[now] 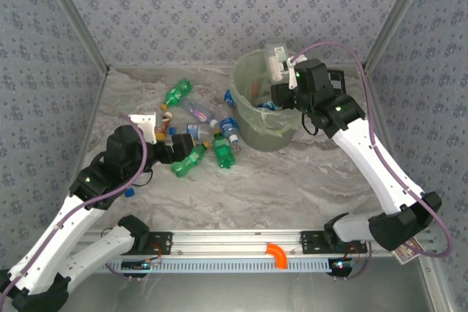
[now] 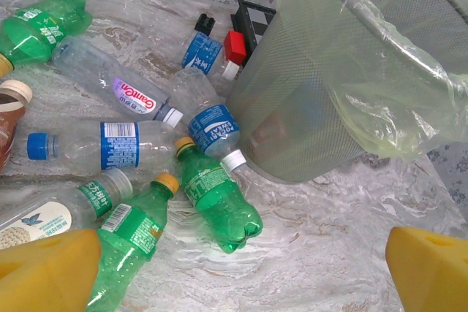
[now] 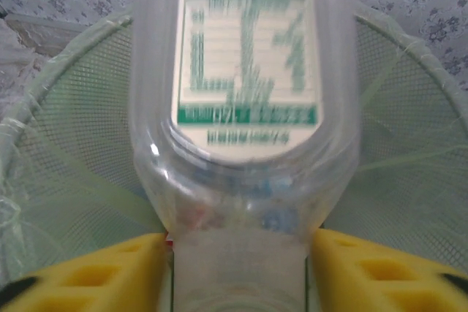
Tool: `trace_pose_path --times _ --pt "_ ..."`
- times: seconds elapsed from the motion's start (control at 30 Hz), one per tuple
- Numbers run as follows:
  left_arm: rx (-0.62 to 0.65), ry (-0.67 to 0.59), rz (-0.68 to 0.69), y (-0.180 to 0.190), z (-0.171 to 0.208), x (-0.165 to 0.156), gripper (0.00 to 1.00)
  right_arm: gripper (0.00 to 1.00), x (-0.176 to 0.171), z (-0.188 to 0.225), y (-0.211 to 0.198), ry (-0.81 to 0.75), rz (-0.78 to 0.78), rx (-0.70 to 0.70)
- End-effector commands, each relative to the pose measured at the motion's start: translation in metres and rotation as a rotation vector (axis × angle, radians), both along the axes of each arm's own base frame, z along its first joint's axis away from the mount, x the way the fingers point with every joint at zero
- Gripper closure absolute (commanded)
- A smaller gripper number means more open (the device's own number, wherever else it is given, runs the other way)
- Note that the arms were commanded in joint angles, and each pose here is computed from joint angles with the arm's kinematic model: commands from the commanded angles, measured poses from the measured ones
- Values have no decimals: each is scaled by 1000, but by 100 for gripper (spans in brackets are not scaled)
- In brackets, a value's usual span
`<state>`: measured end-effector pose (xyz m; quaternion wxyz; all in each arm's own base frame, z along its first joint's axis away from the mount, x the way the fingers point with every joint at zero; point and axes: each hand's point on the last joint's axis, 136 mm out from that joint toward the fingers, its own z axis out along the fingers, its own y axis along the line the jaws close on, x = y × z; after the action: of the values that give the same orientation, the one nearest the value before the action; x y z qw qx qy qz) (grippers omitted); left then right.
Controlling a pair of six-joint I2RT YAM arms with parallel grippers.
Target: Put the plastic bottles in the bin
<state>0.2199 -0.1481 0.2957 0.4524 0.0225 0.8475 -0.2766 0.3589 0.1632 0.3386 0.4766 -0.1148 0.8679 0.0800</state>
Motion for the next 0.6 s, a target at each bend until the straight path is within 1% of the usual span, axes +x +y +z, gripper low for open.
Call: trace_pose_path --times 0.0,0.03,0.07,0.13,0.17,0.33,0.57 --pt "11 -7 -16 0 1 -2 0 23 1 18 0 -37 -5 26" --pt "13 -7 -14 0 1 -2 0 21 1 19 0 -39 -5 30" --pt "15 -8 -10 1 1 -1 0 17 0 21 0 -42 -6 32" --pt "21 -10 0 2 0 1 0 3 -3 25 0 -49 -9 43" --pt "20 -11 5 3 0 1 0 0 -6 27 1 -54 -7 52" --pt "32 -16 20 4 -5 6 0 0 -26 39 18 -93 45 63" --pt "70 5 78 11 -23 12 0 0 -58 45 45 -141 126 55"
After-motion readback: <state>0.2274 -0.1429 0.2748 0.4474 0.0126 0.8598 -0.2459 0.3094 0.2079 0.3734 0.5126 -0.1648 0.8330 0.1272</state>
